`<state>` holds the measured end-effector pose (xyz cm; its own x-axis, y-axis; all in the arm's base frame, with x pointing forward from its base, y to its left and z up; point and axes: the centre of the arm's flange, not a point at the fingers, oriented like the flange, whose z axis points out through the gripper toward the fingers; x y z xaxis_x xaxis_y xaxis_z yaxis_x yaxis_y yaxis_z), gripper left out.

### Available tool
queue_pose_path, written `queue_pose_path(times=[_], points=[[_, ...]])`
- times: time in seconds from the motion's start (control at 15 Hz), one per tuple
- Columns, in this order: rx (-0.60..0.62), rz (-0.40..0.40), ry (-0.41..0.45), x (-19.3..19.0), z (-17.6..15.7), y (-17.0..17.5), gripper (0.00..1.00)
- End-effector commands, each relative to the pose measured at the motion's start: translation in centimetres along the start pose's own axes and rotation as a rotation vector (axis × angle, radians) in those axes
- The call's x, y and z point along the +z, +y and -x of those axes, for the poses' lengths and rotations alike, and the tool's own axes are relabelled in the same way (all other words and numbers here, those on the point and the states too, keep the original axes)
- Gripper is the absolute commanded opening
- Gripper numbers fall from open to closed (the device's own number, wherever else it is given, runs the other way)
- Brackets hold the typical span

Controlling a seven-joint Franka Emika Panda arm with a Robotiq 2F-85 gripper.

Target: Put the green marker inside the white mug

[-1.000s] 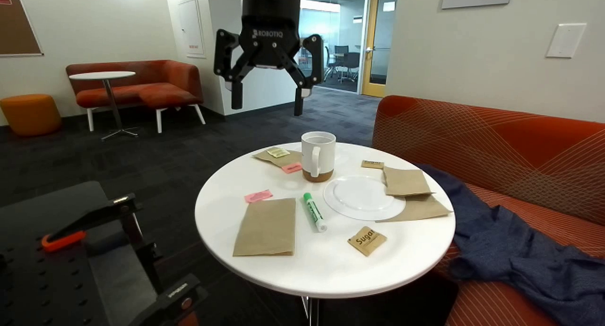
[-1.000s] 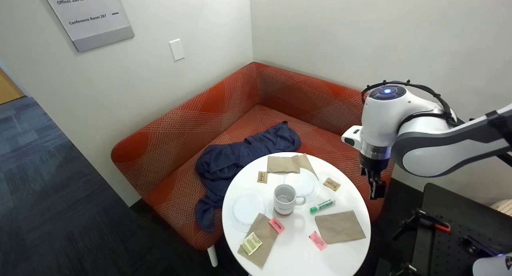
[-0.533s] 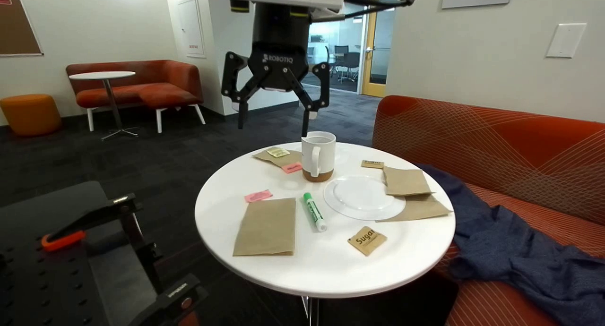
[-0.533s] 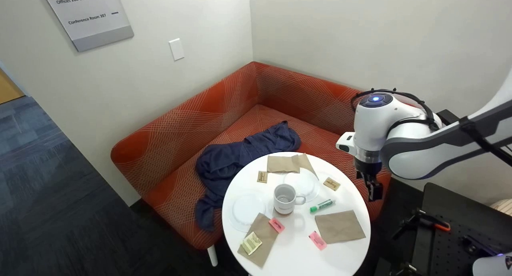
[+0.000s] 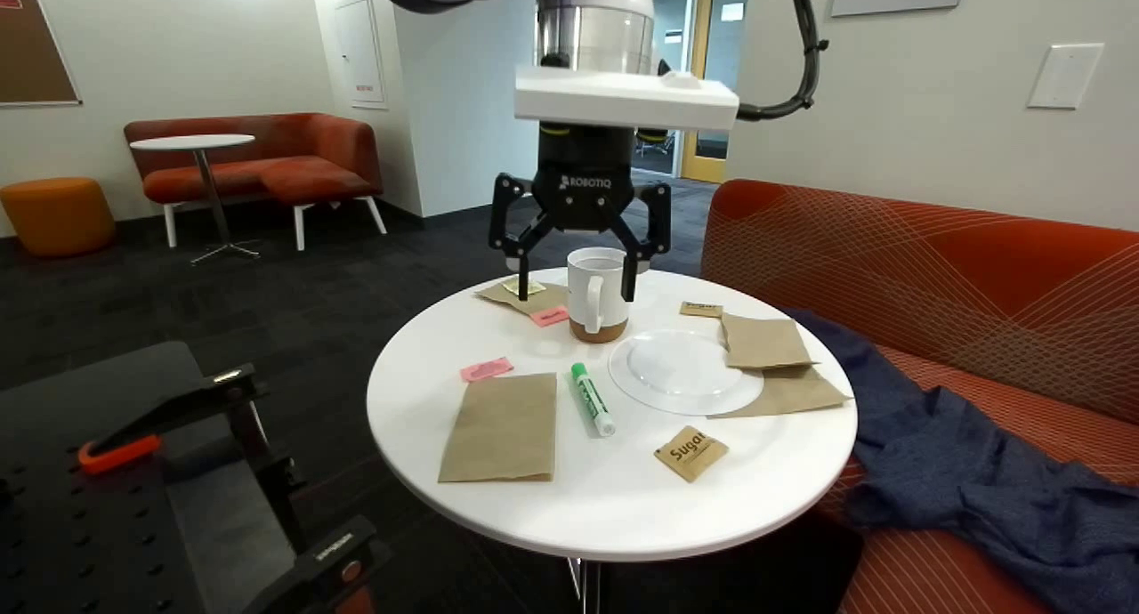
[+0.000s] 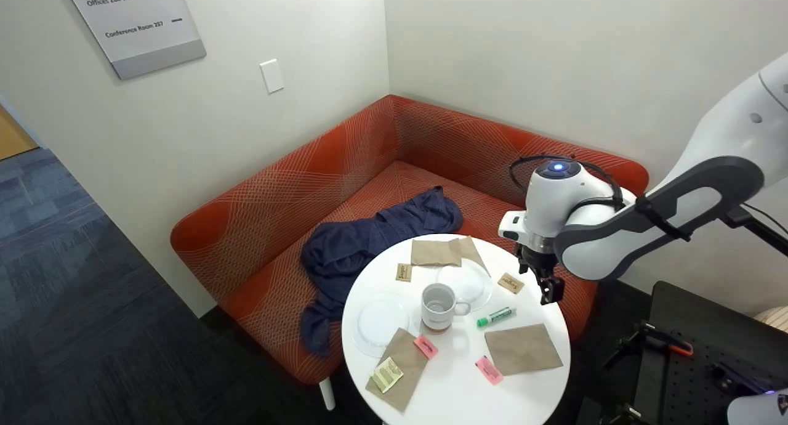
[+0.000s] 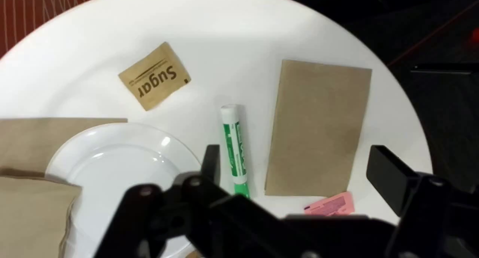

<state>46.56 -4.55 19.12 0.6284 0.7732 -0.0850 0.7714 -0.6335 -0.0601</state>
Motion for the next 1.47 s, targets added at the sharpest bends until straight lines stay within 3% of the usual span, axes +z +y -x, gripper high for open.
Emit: queue_pose_path(times=[0.0,0.2,0.87,1.4], points=[[-0.032,0.052,0.059,2.6,-1.9,1.9,1.0],[-0.034,0.079,0.088,4.4,-3.0,2.7,1.0],[-0.02,0.024,0.093,8.9,-3.6,5.2,1.0],[-0.052,0.01,0.064,11.4,-4.1,4.5,1.0]])
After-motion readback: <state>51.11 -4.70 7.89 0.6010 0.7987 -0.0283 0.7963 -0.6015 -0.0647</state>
